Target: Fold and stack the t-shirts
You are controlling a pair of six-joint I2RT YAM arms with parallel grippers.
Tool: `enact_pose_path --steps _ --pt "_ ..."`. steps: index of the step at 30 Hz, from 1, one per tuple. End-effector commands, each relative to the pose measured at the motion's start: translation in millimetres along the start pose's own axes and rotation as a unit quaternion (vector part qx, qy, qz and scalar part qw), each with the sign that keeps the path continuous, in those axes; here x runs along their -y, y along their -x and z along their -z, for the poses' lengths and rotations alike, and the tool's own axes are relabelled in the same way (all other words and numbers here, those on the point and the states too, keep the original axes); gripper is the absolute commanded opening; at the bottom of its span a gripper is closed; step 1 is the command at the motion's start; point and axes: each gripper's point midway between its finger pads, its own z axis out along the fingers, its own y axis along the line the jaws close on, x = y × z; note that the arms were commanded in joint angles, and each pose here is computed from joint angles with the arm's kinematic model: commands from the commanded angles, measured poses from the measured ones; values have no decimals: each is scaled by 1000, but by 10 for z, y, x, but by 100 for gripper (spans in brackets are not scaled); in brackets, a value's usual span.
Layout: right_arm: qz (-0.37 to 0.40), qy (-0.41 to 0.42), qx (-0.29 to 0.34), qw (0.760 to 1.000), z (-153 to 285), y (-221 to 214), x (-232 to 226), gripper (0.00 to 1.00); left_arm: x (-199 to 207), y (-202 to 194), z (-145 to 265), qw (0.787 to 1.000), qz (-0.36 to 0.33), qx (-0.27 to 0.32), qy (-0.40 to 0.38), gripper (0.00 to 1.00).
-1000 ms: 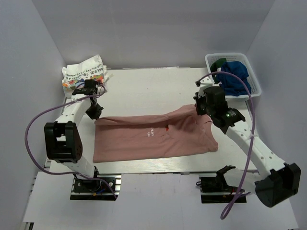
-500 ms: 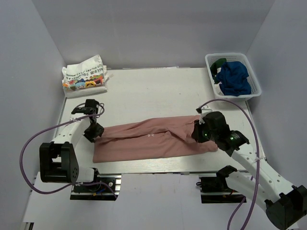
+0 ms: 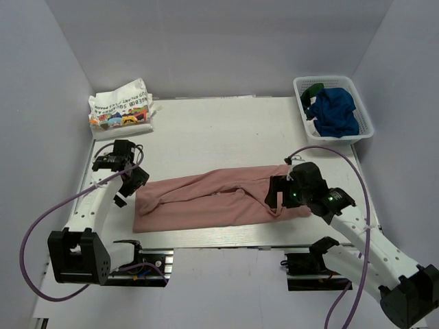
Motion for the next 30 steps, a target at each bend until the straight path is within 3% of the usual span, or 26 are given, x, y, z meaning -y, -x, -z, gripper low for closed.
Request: enact_pose_path --steps 1,7,11,15,16,20,23,30 --pt "8 30 35 999 -141 280 -153 91 219 41 -14 999 -10 -6 -35 100" --pt "6 -16 24 1000 -389 376 -22 91 141 -274 -207 996 -39 -76 -10 100" --pt "2 -29 28 999 -481 391 29 91 -129 -624 -295 992 -32 -123 19 100" --pt "3 -27 21 999 -574 339 39 91 -65 -711 -361 992 8 -124 -7 84" --pt "3 -29 13 1000 -608 309 51 91 -66 -725 -382 992 14 -124 -6 73" --pt "13 -30 -1 999 -636 268 60 91 -78 -665 -429 994 34 -106 8 51" --pt "16 -27 -6 999 -659 246 63 91 -52 -572 -461 995 48 -89 11 44" --pt "20 -26 -18 999 -686 210 61 91 -116 -541 -535 994 55 -84 42 44"
